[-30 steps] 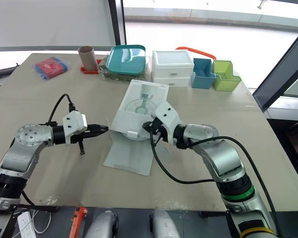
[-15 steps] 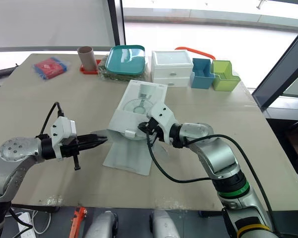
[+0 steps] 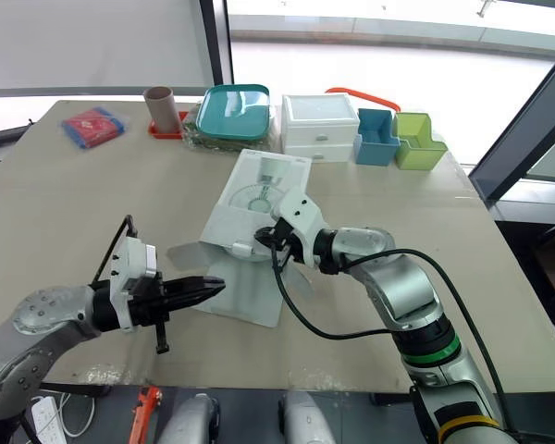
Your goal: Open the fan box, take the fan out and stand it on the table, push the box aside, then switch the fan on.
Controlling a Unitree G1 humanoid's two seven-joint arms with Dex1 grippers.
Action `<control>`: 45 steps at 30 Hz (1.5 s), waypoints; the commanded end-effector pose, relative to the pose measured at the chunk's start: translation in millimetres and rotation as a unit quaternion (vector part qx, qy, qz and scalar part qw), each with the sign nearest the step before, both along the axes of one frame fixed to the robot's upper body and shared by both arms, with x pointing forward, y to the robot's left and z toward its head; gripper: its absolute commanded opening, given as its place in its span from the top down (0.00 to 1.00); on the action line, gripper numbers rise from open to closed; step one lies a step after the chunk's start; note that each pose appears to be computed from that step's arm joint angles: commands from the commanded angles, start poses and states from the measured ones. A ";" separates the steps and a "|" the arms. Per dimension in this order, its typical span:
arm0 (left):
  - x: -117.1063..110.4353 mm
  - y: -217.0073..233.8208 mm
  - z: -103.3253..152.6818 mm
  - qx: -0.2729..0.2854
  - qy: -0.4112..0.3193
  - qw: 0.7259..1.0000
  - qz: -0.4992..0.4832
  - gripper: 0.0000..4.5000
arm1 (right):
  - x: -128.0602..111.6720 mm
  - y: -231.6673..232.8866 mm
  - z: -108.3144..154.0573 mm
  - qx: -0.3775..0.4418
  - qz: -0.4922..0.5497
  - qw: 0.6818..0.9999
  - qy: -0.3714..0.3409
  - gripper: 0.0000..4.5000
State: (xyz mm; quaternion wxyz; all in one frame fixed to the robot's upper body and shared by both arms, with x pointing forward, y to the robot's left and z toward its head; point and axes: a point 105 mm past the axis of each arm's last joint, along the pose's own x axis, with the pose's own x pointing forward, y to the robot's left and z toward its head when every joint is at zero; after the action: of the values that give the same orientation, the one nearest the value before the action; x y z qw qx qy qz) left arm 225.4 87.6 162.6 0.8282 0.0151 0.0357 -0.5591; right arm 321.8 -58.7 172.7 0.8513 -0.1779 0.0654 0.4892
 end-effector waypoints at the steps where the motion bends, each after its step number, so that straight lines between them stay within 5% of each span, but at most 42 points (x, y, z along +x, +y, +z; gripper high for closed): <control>1: -2.8 -4.8 2.0 -0.037 0.025 0.999 0.022 1.00 | -3.7 3.1 4.6 -0.004 0.016 1.000 -0.008 0.99; 7: -1.3 -4.5 -4.8 -0.092 0.085 0.990 0.066 1.00 | -5.1 1.3 3.0 -0.012 0.018 1.000 -0.004 0.99; 8: -0.8 -3.7 -4.9 -0.101 0.093 0.988 0.071 0.84 | -5.2 1.2 3.0 -0.012 0.018 1.000 -0.003 1.00; 15: 6.2 3.1 -21.7 -0.165 0.204 0.956 0.131 0.36 | -4.1 1.4 5.1 -0.014 0.019 1.000 -0.005 1.00; 26: 32.2 12.5 -38.6 -0.252 0.301 0.903 0.173 0.36 | -0.5 -1.2 17.0 -0.011 0.012 1.000 -0.019 1.00; 45: 47.9 -4.8 -46.2 -0.281 0.339 0.881 0.174 0.36 | -3.4 -7.1 31.3 0.006 0.002 1.000 -0.022 1.00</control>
State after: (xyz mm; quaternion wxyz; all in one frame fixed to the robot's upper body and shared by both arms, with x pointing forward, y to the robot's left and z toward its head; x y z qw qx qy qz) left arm 270.5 82.1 113.8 0.8171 -0.4144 0.1646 -0.3655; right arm 321.9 -64.5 181.4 0.8510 -0.1768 0.0803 0.4880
